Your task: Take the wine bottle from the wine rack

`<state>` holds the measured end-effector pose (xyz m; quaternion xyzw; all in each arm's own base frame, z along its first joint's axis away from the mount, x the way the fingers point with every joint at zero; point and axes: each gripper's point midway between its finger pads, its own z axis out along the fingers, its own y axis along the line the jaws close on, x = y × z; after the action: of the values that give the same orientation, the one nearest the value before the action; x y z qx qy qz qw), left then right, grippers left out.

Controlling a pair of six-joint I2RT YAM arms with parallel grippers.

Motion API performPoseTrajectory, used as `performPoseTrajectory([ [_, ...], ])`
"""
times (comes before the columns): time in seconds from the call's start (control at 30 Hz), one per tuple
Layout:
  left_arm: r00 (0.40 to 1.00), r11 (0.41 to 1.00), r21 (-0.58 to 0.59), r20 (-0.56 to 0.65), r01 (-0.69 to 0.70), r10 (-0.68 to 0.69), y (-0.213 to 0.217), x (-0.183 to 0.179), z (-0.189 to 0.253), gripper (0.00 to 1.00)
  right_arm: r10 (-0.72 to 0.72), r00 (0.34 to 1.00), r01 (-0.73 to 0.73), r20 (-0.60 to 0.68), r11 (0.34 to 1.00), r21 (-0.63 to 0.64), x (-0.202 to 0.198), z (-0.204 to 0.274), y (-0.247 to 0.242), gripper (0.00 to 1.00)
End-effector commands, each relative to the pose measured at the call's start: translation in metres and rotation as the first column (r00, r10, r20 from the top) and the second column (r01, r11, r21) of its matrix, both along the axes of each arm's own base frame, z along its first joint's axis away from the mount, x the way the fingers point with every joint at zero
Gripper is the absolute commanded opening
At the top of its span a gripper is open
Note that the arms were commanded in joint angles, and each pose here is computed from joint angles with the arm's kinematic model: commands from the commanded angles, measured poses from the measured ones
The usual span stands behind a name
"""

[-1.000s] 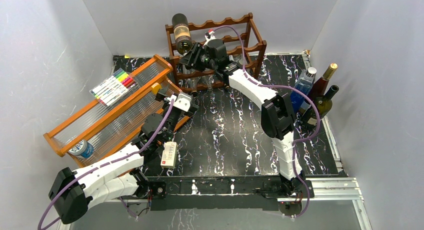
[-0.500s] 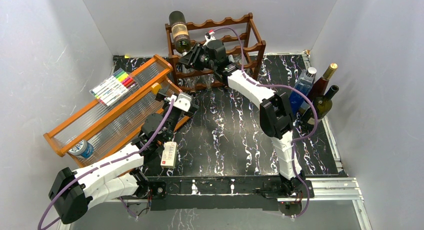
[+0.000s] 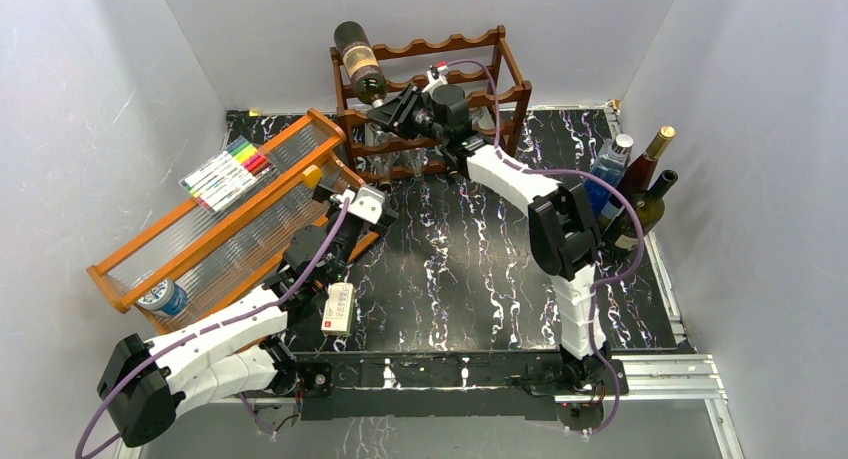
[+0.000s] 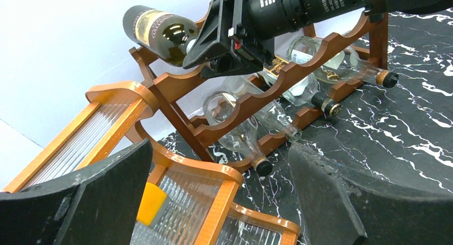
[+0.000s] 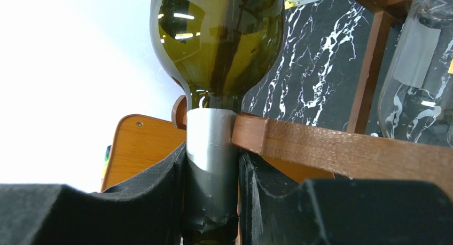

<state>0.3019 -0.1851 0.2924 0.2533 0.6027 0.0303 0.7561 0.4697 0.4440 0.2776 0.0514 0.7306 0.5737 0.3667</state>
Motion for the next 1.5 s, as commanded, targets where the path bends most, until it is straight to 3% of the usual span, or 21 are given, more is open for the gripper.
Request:
performPoseTrajectory([
  [0.0,0.999,0.998,-0.063,0.043,0.014,-0.011,-0.002,-0.001,0.026,0.98,-0.031,0.947,-0.050,0.319,0.969,0.241,-0.029,0.151,-0.026,0.00],
  [0.53,0.999,0.998,-0.060,0.032,0.027,-0.025,-0.005,0.000,0.024,0.98,0.021,0.964,-0.122,0.267,0.922,0.367,-0.039,0.165,-0.042,0.00],
  [0.87,0.999,0.998,-0.055,0.025,0.034,-0.033,-0.008,0.000,0.022,0.98,0.004,0.986,-0.066,0.169,0.930,0.363,-0.028,0.139,-0.052,0.00],
  [1.47,0.999,0.998,-0.042,-0.008,0.050,-0.051,-0.015,0.004,0.011,0.98,0.013,0.977,-0.109,0.214,0.889,0.444,-0.041,0.176,-0.092,0.00],
])
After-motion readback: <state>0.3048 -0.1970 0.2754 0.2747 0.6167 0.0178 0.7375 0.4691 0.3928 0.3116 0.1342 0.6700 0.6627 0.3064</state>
